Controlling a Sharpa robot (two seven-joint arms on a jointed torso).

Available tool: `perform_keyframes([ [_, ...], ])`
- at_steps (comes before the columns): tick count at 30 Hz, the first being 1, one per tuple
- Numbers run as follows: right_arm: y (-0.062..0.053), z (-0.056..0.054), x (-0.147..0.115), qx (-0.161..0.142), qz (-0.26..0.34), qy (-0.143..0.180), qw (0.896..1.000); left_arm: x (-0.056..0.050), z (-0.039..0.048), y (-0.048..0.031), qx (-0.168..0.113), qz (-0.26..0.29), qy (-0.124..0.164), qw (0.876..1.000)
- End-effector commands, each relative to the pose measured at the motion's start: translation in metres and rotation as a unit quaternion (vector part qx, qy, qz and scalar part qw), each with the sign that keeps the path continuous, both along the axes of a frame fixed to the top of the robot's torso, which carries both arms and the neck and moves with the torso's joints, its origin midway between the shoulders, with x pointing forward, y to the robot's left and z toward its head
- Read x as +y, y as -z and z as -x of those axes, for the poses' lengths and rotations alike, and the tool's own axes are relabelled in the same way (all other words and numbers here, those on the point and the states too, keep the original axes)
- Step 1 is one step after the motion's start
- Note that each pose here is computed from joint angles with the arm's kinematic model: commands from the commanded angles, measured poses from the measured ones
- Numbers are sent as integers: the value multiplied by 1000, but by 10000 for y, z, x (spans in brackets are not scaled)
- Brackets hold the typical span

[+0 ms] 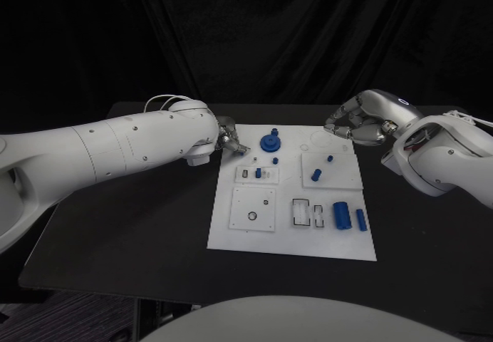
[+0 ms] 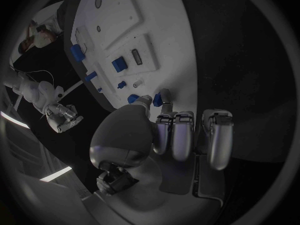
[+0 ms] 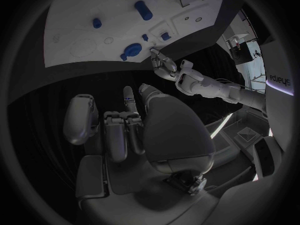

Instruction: Assemble the parts on the task board

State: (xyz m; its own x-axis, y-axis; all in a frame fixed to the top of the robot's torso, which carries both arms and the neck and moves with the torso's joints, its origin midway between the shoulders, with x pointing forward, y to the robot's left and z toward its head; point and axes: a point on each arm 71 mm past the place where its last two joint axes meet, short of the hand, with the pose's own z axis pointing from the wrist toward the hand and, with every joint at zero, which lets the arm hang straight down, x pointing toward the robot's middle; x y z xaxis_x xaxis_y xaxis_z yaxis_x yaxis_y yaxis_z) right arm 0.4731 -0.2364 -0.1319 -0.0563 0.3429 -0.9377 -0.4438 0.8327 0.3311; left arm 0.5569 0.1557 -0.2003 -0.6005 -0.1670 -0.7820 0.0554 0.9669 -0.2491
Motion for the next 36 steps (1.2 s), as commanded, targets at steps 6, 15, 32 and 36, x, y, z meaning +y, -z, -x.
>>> perform_keyframes([
  [6,16,-3,-13,6,2,10,1000,-9,6,11,-1,2,4,1000],
  [15,19,-4,-18,8,3,11,1000,-10,5,10,-3,6,7,1000],
  [32,39,-1,-34,13,5,14,1000,17,48,-14,-20,23,8,999],
  [36,41,1,-45,14,6,15,1000,29,91,-26,-27,33,9,999],
])
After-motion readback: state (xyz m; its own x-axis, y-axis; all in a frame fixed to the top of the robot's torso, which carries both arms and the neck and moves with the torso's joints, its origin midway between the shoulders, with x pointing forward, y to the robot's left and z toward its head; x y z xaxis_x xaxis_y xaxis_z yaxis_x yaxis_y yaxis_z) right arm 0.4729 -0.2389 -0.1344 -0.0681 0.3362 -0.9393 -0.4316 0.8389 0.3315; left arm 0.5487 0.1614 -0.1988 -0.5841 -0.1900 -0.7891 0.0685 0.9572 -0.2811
